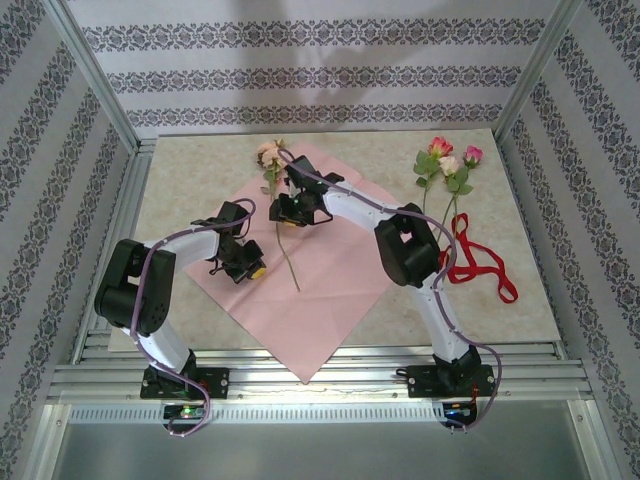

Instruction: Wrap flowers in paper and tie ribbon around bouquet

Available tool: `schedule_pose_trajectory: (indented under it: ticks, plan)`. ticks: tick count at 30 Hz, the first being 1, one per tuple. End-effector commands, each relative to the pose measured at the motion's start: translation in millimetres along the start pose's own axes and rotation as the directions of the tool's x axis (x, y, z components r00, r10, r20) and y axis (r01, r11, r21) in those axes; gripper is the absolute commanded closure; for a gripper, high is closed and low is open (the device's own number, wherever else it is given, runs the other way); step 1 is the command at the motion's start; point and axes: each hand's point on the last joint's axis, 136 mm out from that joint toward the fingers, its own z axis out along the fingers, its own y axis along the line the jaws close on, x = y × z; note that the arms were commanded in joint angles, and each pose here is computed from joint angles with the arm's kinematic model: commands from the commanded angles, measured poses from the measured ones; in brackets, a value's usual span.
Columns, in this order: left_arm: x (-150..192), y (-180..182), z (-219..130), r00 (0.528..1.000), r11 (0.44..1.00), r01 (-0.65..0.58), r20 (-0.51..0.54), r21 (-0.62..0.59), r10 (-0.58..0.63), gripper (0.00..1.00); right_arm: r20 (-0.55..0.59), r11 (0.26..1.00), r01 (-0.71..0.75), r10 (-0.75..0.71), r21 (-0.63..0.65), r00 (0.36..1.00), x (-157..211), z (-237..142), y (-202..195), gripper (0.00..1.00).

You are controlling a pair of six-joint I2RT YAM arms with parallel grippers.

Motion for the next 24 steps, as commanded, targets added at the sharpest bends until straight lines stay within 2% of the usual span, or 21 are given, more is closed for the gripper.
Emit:
schedule_pose_trajectory:
  ticks: [1, 5, 9, 13, 16, 19, 24]
  plan:
    - [-3.2, -7.4, -5.3, 1.0, 1.0, -0.027, 0.005, 0.016, 0.027, 0.95, 0.1, 1.0, 0.003, -0.001, -0.022, 0.995, -23.1, -65.9, 13.7, 0.47]
    - [-8.1, -12.6, -5.1, 0.999, 0.999, -0.044, 0.004, 0.01, 0.044, 0.95, 0.197, 0.998, -0.054, 0.047, 0.029, 0.979, -33.3, -131.2, -27.6, 0.44]
    - [-10.2, -16.3, -3.1, 0.999, 0.999, -0.052, -0.001, 0.013, 0.052, 0.95, 0.296, 0.967, -0.166, 0.104, 0.193, 0.949, -33.7, -199.5, -124.3, 0.5]
    - [-12.3, -17.6, -4.3, 0.998, 0.998, -0.058, 0.005, 0.009, 0.058, 0.95, 0.321, 0.882, -0.277, 0.155, 0.381, 0.934, -23.2, -243.2, -226.9, 0.54]
    - [-12.5, -18.5, -5.1, 0.998, 0.998, -0.056, 0.007, 0.01, 0.056, 0.95, 0.31, 0.837, -0.352, 0.233, 0.418, 0.922, -23.9, -251.9, -273.4, 0.55]
    - [-12.2, -16.8, -4.2, 0.999, 0.999, -0.052, 0.003, 0.005, 0.052, 0.95, 0.309, 0.816, -0.37, 0.248, 0.444, 0.918, -37.4, -253.4, -294.9, 0.53]
    - [-11.7, -15.7, -2.7, 0.999, 0.999, -0.043, 0.002, 0.004, 0.043, 0.96, 0.228, 0.788, -0.349, 0.268, 0.508, 0.936, -51.9, -231.8, -322.2, 0.5]
